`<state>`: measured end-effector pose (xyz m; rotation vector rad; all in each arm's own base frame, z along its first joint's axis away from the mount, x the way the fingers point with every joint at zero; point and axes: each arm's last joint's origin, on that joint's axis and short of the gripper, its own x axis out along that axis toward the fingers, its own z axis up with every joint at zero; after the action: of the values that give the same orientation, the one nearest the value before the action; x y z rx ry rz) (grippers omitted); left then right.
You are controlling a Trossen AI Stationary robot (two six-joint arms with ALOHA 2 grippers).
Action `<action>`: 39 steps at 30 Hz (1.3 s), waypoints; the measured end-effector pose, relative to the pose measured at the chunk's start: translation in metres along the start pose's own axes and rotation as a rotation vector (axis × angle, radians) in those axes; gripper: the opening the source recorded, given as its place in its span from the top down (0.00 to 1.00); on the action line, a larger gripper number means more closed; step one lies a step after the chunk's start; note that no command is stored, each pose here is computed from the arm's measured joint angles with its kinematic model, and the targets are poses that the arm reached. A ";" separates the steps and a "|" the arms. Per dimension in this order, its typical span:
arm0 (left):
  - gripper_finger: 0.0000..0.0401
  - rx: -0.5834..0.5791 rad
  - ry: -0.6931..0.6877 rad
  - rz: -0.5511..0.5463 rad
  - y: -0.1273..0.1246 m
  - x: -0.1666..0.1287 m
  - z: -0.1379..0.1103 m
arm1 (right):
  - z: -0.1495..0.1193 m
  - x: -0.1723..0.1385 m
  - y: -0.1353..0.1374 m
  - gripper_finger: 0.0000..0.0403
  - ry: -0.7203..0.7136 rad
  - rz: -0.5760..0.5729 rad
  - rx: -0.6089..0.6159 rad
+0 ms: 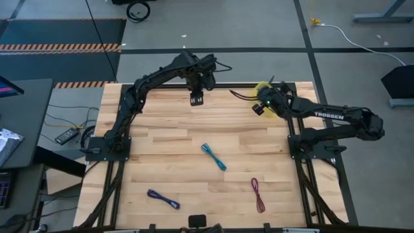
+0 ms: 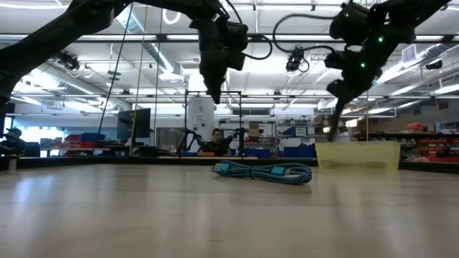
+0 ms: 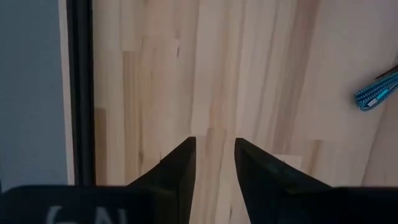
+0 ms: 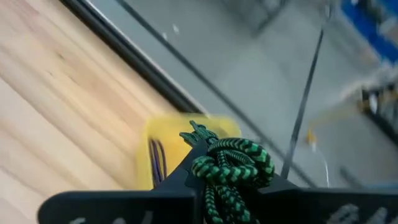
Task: Pick and place USB-C Cables
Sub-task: Put the green charger cable into the yellow container, then put the blue charger cable into the yellow container
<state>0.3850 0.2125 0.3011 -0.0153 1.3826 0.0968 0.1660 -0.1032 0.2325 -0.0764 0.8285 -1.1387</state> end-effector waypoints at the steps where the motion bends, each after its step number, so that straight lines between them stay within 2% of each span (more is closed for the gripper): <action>1: 0.71 0.002 -0.003 0.002 -0.001 0.000 0.001 | -0.002 0.000 -0.001 0.91 0.018 0.000 0.011; 8: 0.71 0.012 -0.013 0.004 -0.007 0.000 0.005 | 0.001 0.003 -0.003 0.91 0.000 -0.001 0.046; 17: 0.71 -0.014 -0.018 0.004 -0.011 0.001 0.007 | -0.007 0.017 -0.018 0.91 0.072 -0.069 0.147; 19: 0.71 -0.019 -0.018 0.004 -0.011 0.001 0.007 | -0.011 0.021 -0.018 0.86 0.080 -0.063 0.154; 26: 0.71 -0.025 -0.018 0.004 -0.011 0.001 0.007 | -0.028 0.035 -0.017 0.53 0.067 -0.069 0.174; 30: 0.71 -0.022 -0.020 0.004 -0.011 0.001 0.007 | -0.034 0.039 -0.016 0.38 0.064 -0.076 0.188; 34: 0.71 -0.022 -0.030 0.008 -0.011 0.001 0.008 | -0.034 0.040 -0.016 0.29 0.055 -0.067 0.203; 39: 0.71 -0.018 -0.032 0.008 -0.012 0.001 0.009 | -0.034 0.041 -0.019 0.28 0.059 -0.065 0.214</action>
<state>0.3948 0.2009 0.3016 -0.0236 1.3502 0.1159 0.1372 -0.1337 0.1944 0.1094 0.7559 -1.2897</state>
